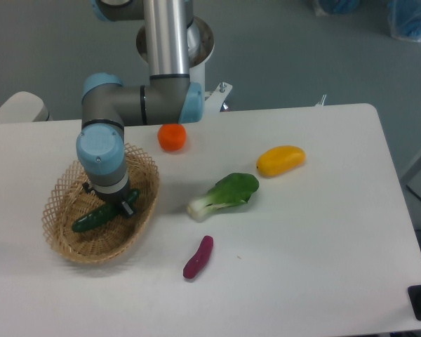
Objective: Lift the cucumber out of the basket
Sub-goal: 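Lift the cucumber out of the basket and carry it past the sweet potato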
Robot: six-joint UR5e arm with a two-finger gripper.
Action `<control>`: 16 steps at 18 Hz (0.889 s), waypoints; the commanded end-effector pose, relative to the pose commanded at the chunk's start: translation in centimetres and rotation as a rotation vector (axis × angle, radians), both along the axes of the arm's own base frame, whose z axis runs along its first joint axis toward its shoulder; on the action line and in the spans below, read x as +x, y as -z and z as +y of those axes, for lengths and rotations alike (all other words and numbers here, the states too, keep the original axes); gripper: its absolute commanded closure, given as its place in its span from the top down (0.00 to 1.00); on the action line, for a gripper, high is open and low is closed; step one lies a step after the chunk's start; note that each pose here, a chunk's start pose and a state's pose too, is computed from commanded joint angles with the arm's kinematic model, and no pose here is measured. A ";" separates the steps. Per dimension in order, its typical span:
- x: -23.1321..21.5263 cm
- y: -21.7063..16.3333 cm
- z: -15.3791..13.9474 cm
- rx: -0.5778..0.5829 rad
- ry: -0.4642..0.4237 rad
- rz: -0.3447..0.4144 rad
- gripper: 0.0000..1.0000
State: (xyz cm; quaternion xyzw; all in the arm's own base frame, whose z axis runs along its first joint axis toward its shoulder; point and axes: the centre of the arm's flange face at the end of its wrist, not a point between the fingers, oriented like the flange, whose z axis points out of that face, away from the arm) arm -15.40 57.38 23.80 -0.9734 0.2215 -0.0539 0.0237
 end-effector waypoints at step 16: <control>-15.8 -7.7 0.1 0.108 -0.103 0.042 0.11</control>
